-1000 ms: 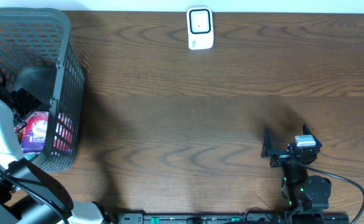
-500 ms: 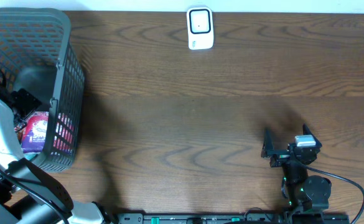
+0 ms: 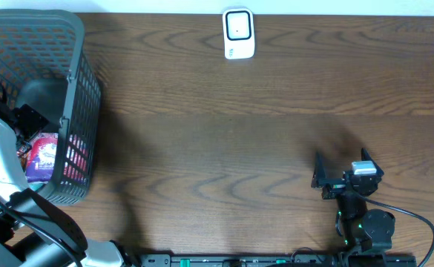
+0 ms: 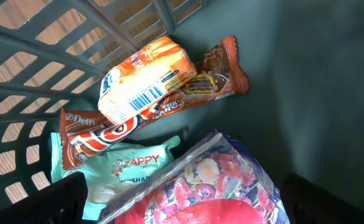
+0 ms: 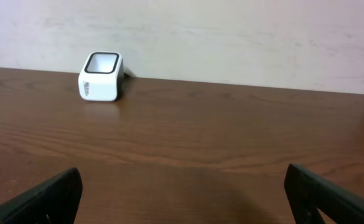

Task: Scan the item barcode
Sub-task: 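Grasp the purple floral pack with the left gripper and lift it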

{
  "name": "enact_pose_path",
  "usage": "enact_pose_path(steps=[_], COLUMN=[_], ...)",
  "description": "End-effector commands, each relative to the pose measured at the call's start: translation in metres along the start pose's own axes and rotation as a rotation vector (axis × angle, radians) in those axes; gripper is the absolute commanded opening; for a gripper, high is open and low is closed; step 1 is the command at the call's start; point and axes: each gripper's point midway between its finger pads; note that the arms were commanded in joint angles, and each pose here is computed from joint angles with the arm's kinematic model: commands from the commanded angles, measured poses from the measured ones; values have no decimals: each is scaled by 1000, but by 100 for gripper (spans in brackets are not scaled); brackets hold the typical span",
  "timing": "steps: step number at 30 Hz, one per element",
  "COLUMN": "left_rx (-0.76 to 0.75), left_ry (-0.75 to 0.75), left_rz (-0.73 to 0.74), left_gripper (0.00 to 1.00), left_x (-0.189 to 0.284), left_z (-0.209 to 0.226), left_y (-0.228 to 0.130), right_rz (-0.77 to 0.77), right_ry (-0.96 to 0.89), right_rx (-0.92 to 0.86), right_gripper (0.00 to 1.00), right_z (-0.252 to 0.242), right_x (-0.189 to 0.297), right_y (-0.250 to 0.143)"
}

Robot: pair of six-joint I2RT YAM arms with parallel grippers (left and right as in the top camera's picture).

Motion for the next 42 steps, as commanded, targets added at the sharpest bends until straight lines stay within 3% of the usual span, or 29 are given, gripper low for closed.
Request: enact_pose_path(steps=[1, 23, 33, 42], left_rx=[10, 13, -2, -25], left_ry=[-2, -12, -55, 45], left_rz=[-6, -21, 156, 310], left_gripper=[98, 97, 97, 98], left_x=[2, 1, -5, -22], left_z=[0, -3, -7, 10], left_y=[0, 4, -33, -65], right_rz=[-2, -2, -2, -1], right_ry=[7, 7, 7, 8], right_rx=[9, 9, 9, 8], right_gripper=[99, 99, 99, 99], right_z=[2, 2, 2, 2], right_x=[0, 0, 0, 0], right_y=[0, 0, 0, 0])
Point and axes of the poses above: each gripper's point midway between its finger pads, its own x axis back along the fingers, its own z axis along the line the jaws close on, y = z × x, and after that the axes turned 14 degrees about x, right-handed
